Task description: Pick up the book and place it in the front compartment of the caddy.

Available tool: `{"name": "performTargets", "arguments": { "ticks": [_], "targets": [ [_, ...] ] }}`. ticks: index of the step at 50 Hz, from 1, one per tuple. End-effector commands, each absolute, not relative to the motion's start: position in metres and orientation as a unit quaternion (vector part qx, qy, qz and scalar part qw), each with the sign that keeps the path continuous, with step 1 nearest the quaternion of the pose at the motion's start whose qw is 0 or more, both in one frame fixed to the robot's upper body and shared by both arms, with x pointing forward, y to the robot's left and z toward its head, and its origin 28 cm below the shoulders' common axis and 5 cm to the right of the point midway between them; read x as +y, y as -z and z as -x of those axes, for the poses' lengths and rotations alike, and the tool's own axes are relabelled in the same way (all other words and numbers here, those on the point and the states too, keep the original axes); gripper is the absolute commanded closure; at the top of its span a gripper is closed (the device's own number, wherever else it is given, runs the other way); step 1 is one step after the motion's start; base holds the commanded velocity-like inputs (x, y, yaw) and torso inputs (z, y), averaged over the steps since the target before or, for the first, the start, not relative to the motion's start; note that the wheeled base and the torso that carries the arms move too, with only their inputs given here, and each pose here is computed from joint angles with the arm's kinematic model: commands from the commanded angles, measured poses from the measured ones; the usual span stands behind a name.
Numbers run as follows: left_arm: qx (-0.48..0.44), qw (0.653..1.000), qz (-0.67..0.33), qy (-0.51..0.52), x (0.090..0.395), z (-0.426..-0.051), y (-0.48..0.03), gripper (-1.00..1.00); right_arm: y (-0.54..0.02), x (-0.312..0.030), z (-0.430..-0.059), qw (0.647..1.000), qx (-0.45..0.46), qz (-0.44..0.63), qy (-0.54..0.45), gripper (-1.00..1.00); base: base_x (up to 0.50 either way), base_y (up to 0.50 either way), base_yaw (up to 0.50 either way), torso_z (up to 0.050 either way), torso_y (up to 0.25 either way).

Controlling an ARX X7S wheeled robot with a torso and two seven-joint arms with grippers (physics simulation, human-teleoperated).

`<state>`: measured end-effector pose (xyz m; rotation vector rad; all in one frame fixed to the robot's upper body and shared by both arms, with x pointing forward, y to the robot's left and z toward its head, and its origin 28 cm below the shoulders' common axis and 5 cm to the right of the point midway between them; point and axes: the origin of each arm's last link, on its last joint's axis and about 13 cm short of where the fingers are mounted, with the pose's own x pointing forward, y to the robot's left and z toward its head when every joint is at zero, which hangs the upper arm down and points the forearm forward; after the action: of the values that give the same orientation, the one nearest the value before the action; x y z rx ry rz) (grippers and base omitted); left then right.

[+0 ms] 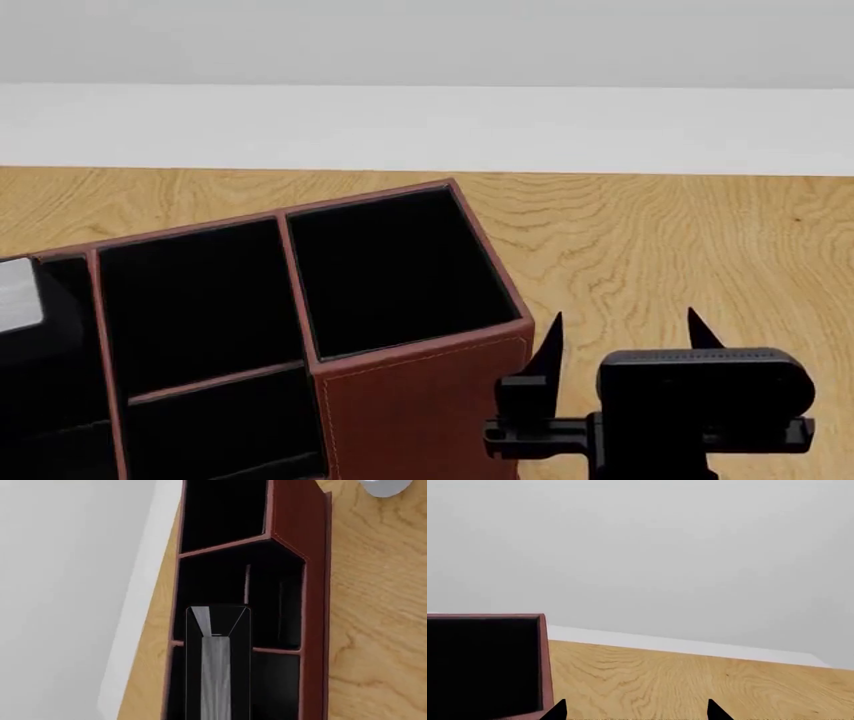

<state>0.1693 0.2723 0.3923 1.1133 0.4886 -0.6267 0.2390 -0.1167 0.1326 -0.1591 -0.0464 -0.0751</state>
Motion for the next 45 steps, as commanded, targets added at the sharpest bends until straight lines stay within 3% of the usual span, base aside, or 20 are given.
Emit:
{"name": "performTargets", "arguments": {
  "ticks": [1, 24, 45],
  "targets": [
    [0.161, 0.803, -0.508, 0.265, 0.272, -0.179, -0.422, 1.0, -0.133, -0.12, -0.24, 0.996, -0.026, 0.076, 0.045, -1.0, 0.0, 0.0, 0.0, 0.0, 0.0],
    [0.131, 0.823, -0.477, 0.278, 0.269, -0.215, -0.433, 1.0, -0.132, -0.12, -0.239, 0.995, -0.024, 0.08, 0.048, -1.0, 0.0, 0.0, 0.0, 0.0, 0.001],
    [0.169, 0.805, -0.481, 0.304, 0.259, -0.251, -0.416, 1.0, -0.13, -0.12, -0.237, 0.995, -0.022, 0.081, 0.05, -1.0, 0.0, 0.0, 0.0, 0.0, 0.001]
  ]
}}
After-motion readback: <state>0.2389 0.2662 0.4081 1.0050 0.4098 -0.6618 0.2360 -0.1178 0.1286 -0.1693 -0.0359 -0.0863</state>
